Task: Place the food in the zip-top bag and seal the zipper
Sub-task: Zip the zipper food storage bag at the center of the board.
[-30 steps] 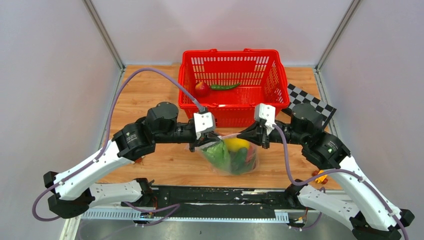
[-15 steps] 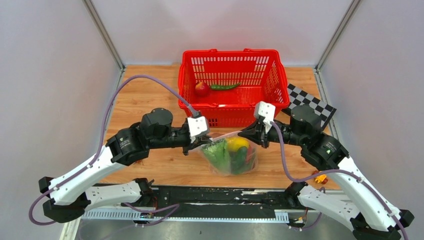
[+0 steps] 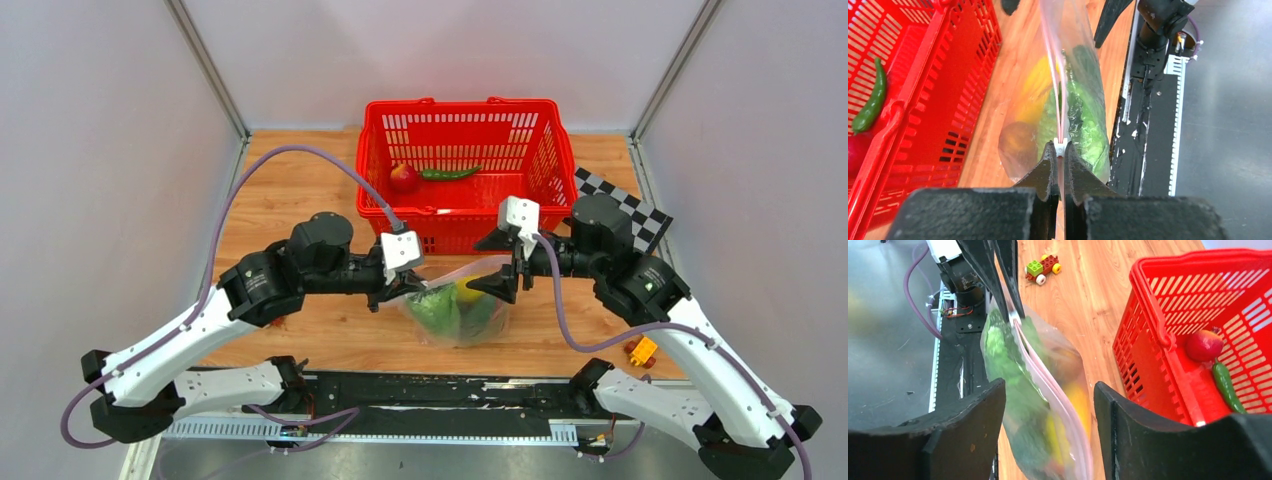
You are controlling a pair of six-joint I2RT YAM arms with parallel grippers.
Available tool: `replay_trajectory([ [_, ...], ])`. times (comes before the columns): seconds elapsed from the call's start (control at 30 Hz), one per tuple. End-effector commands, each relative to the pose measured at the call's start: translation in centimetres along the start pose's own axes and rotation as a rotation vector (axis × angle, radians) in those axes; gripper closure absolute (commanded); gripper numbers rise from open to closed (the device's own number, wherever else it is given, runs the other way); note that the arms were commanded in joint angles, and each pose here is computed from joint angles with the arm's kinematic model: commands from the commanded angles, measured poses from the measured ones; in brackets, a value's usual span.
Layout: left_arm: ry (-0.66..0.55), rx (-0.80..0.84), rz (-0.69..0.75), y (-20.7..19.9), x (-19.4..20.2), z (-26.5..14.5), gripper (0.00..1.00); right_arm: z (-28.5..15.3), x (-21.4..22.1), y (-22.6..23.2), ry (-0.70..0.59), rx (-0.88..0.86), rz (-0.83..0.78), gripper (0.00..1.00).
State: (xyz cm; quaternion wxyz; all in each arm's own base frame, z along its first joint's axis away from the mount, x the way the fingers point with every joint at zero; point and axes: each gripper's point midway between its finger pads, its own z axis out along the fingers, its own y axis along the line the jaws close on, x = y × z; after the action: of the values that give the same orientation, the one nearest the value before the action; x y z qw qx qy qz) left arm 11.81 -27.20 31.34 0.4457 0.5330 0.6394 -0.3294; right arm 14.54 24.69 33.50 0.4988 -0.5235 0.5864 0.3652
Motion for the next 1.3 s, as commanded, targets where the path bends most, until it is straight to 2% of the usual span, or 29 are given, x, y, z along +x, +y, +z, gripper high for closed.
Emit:
replay_trajectory([
  [0.0, -0.077, 0.067, 0.008, -0.6, -3.3, 0.6, 1.0, 0.0, -2.3, 0.4, -0.014, -0.082, -0.072, 0.32],
  [0.17, -0.079, 0.083, 0.018, -0.5, -4.0, 1.4, 1.0, 1.0, -2.0, 0.7, 0.034, -0.163, -0.073, 0.29],
  [0.37, -0.108, 0.074, 0.029, -0.3, -4.9, 1.4, 1.0, 2.4, -1.1, 1.3, 0.094, -0.232, -0.06, 0.35],
  [0.57, -0.104, 0.063, 0.027, -0.1, -4.7, 1.4, 1.0, 3.5, -0.4, 1.7, 0.115, -0.259, -0.043, 0.55],
  [0.67, -0.105, 0.053, 0.027, 0.0, -4.6, 1.2, 1.0, 3.6, -0.1, 1.5, 0.12, -0.245, -0.037, 0.75],
  [0.83, -0.096, 0.028, 0.031, 0.3, -4.2, 0.8, 1.0, 3.4, 0.1, 1.1, 0.115, -0.205, -0.041, 0.99],
  [1.27, -0.001, -0.093, 0.008, 1.0, 0.4, -2.0, 1.0, 1.6, 0.6, 0.3, 0.083, -0.054, -0.075, 1.0],
])
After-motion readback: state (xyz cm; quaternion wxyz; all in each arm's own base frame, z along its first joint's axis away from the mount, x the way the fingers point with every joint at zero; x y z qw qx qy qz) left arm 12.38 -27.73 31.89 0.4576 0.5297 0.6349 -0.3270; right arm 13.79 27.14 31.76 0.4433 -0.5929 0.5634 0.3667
